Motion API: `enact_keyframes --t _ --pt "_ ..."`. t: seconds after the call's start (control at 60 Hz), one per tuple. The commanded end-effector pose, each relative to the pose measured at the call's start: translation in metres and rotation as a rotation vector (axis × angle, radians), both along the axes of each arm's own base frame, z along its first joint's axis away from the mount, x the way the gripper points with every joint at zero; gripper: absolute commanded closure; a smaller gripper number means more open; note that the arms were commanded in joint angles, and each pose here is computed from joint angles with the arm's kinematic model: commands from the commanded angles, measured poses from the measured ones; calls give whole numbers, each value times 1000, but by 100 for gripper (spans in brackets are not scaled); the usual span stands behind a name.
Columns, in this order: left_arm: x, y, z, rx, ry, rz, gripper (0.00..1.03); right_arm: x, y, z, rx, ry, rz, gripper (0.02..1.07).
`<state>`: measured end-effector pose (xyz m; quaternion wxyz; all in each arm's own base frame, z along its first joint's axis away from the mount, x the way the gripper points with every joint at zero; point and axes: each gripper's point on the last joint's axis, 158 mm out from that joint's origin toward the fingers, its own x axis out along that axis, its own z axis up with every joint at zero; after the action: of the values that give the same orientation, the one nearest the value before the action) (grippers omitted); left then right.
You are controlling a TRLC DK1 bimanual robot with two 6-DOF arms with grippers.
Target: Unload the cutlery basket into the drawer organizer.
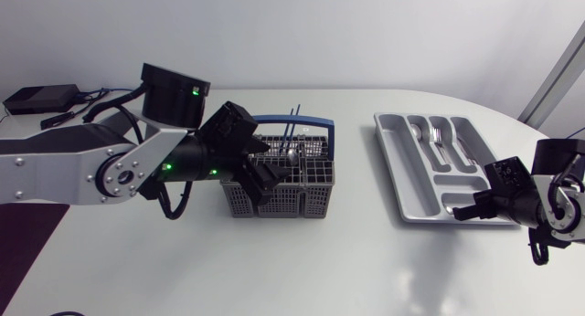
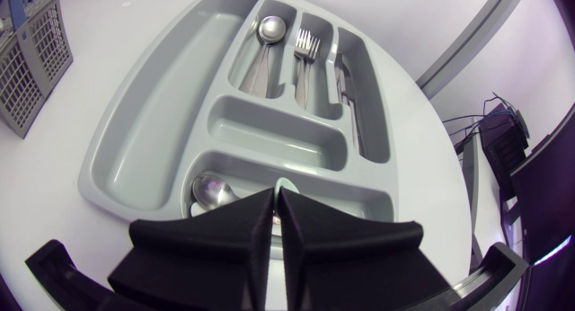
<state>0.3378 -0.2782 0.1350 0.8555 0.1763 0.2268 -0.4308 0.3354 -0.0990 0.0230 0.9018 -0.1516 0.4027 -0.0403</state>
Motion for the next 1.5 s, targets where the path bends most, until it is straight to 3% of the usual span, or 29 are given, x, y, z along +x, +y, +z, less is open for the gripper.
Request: enact_keyframes --t 0.0,0.167,0.35,0.567,0.867,0.933,1.183,1.483 --pt "8 -8 7 -28 4 16 20 -11 3 -17 4 51 5 80" --pt "11 -10 11 -41 8 24 20 -9 3 -7 -3 24 9 43" --pt "10 -9 11 -50 17 33 20 -13 11 28 14 -42 35 20" --pt "14 -12 9 -79 77 71 20 -19 26 65 55 -106 51 17" --pt "26 -13 -6 -82 153 159 21 -18 54 82 112 -130 87 17" --pt "28 -11 -12 -79 170 189 28 -17 55 83 120 -133 85 17" --pt "43 0 -24 -93 270 319 28 -16 66 79 141 -126 101 17" --pt "48 -6 -28 -119 343 368 28 -18 72 69 149 -115 105 17"
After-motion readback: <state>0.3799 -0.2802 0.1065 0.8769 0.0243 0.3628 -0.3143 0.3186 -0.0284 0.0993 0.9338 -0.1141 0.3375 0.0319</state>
